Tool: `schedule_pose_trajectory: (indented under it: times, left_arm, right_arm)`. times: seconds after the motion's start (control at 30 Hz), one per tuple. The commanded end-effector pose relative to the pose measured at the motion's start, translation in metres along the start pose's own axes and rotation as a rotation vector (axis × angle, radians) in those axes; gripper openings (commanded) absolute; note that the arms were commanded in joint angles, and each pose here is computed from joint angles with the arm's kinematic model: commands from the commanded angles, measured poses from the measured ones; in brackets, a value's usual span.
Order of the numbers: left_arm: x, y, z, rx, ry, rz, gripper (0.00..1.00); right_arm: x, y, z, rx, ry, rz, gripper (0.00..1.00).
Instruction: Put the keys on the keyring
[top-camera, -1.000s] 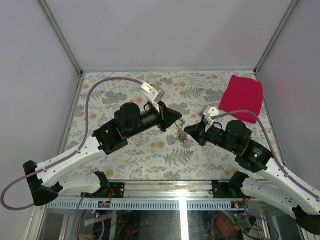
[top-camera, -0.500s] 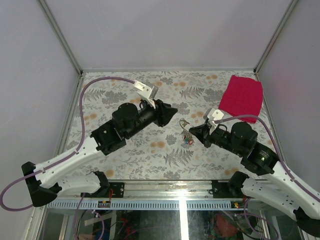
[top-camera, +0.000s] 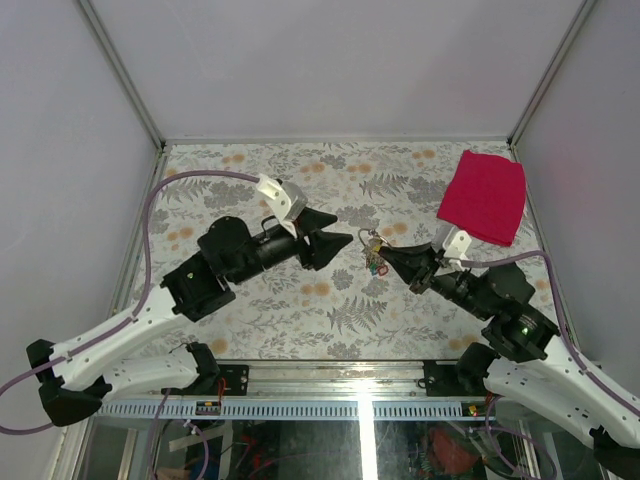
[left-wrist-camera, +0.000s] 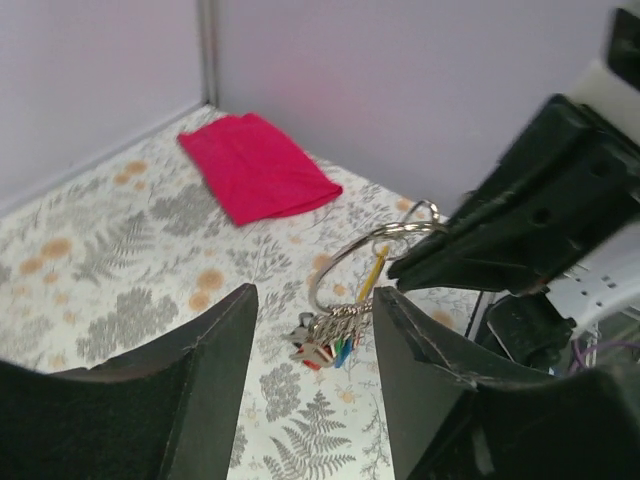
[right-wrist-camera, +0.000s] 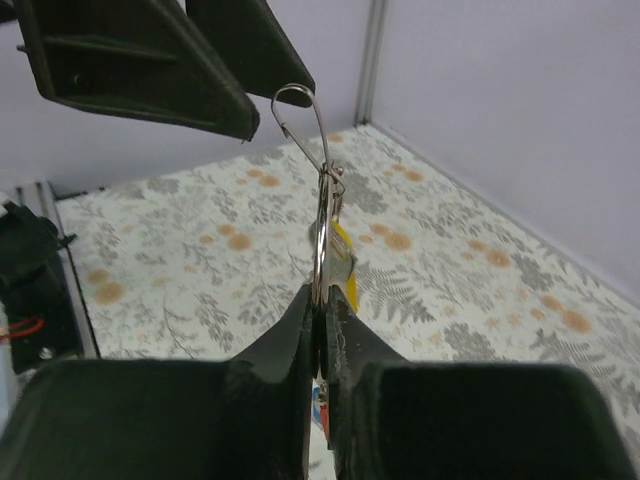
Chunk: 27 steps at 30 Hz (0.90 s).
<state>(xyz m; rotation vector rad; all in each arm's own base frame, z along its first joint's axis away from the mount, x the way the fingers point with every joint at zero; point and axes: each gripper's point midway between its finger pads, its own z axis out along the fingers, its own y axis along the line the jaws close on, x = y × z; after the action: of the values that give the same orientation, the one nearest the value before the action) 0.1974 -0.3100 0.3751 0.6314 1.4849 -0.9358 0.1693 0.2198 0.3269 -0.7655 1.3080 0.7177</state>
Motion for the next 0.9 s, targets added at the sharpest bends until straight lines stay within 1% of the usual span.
schedule_pose_trajectory:
  times: [0.0, 0.13, 0.27, 0.47, 0.5, 0.63, 0.7, 0.83, 0.87]
  left_arm:
    - [-0.042, -0.035, -0.018, 0.203, -0.140, 0.170, 0.52]
    - [-0.044, -0.040, -0.024, 0.236, -0.126, 0.228, 0.54]
    - [-0.047, -0.044, -0.027, 0.258, -0.120, 0.256, 0.54]
    - [-0.051, -0.048, -0.028, 0.281, -0.125, 0.257, 0.51]
    - [-0.051, -0.049, -0.028, 0.287, -0.125, 0.258, 0.49]
    - [-0.046, -0.058, -0.027, 0.344, -0.101, 0.265, 0.32]
    - [-0.041, -0.064, -0.026, 0.388, -0.073, 0.272, 0.25]
    - [-0.028, -0.070, -0.024, 0.439, 0.002, 0.276, 0.01]
    - [-0.025, -0.070, -0.024, 0.441, 0.021, 0.276, 0.00]
  right_arm:
    - [-0.080, 0.022, -0.003, -0.126, -0.309, 0.032, 0.00]
    - [-0.095, 0.041, -0.004, -0.234, -0.360, 0.076, 0.00]
    - [-0.105, 0.049, -0.006, -0.286, -0.391, 0.093, 0.00]
    - [-0.108, 0.060, -0.005, -0.358, -0.379, 0.104, 0.00]
    - [-0.109, 0.062, -0.005, -0.368, -0.380, 0.104, 0.00]
    - [-0.112, 0.062, -0.006, -0.368, -0.387, 0.105, 0.00]
    - [-0.114, 0.059, -0.007, -0.352, -0.398, 0.107, 0.00]
    - [-0.115, 0.055, -0.008, -0.326, -0.403, 0.108, 0.00]
    - [-0.113, 0.054, -0.007, -0.317, -0.397, 0.104, 0.01]
